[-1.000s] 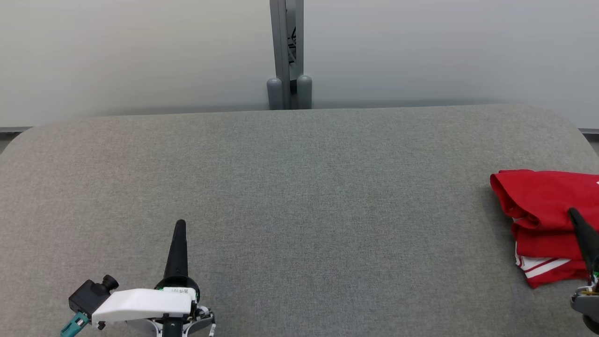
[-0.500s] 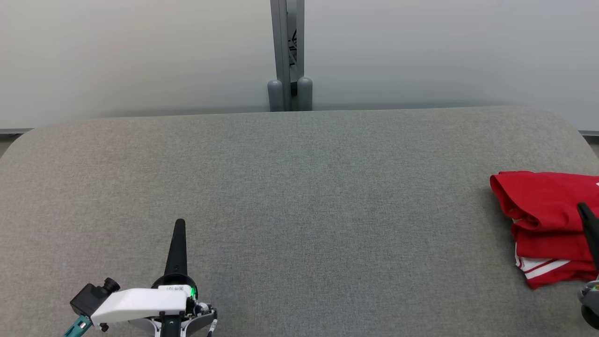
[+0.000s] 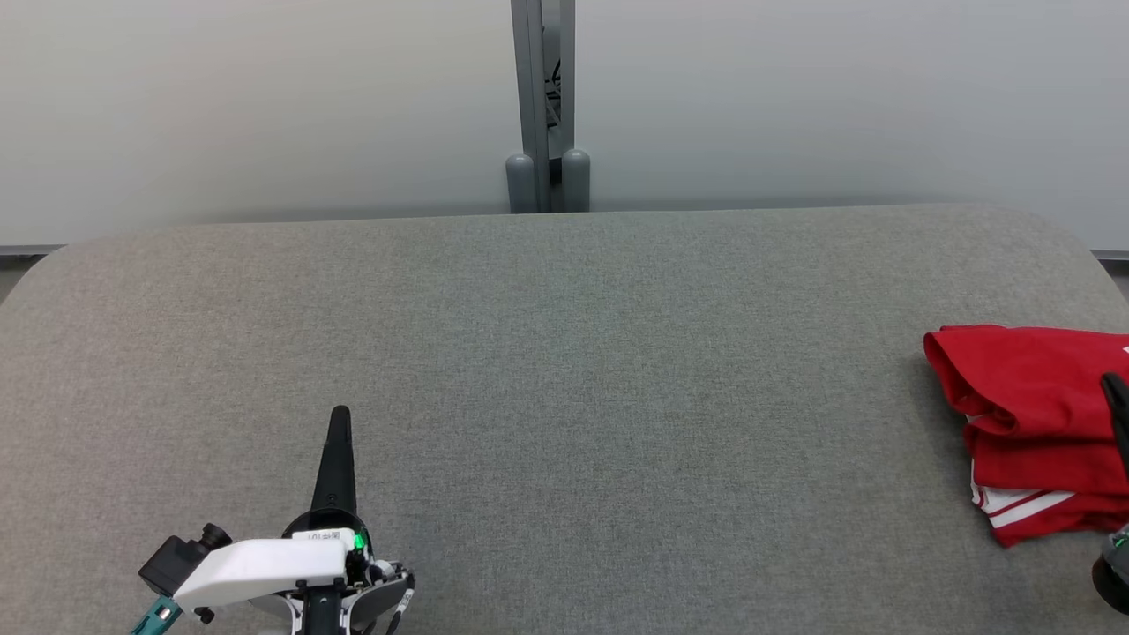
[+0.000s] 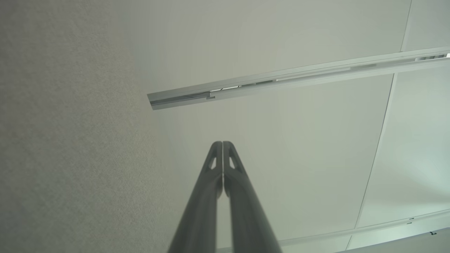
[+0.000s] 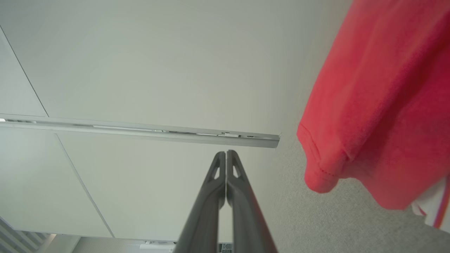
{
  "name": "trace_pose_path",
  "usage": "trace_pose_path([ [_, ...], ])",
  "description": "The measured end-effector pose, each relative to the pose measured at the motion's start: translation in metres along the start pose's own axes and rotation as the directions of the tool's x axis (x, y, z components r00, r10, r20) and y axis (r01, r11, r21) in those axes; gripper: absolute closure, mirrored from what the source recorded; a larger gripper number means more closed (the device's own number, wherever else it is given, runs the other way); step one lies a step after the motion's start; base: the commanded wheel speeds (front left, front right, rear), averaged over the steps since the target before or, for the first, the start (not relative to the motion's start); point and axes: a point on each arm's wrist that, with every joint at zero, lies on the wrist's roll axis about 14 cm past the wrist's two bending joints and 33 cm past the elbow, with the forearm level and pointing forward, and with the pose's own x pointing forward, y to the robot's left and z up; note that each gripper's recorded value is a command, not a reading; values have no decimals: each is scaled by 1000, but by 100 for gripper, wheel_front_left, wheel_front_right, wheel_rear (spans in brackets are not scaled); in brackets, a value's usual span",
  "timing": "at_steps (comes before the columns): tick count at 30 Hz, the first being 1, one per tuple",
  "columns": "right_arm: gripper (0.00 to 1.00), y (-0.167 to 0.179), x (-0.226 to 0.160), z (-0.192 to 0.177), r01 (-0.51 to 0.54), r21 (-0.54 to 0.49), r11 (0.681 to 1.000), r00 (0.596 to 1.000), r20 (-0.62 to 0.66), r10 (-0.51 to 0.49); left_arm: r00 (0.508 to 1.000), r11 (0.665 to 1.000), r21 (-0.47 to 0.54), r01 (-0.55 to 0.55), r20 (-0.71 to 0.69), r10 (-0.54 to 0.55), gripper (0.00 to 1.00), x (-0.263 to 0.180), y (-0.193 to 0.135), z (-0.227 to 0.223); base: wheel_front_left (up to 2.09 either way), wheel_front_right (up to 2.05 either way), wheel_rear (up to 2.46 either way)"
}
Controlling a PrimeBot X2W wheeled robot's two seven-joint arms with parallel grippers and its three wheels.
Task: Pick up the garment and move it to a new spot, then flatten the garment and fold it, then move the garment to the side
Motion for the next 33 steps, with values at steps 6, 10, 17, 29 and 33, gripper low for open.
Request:
trace_pose_path([
  [6, 100, 5, 2, 2, -24, 42, 999, 1000, -2, 24, 1000, 999, -43, 2, 8, -2, 100, 1, -1, 0, 0, 0, 0],
  [10, 100, 7, 1, 4, -35, 64, 997, 999, -3, 35, 1000, 998, -68, 3, 12, -2, 100, 1, -2, 0, 0, 0, 0],
  [17, 100, 9, 2, 6, -48, 82, 996, 999, 2, 48, 1000, 996, -85, 12, 16, -10, 100, 3, -4, 1, 0, 0, 0],
  [29, 100, 10, 2, 6, -49, 83, 995, 999, 0, 49, 1000, 996, -85, 12, 16, -10, 100, 3, -4, 1, 0, 0, 0],
  [33, 100, 10, 2, 6, -49, 83, 995, 999, 0, 49, 1000, 996, -85, 12, 16, -10, 100, 3, -4, 1, 0, 0, 0],
])
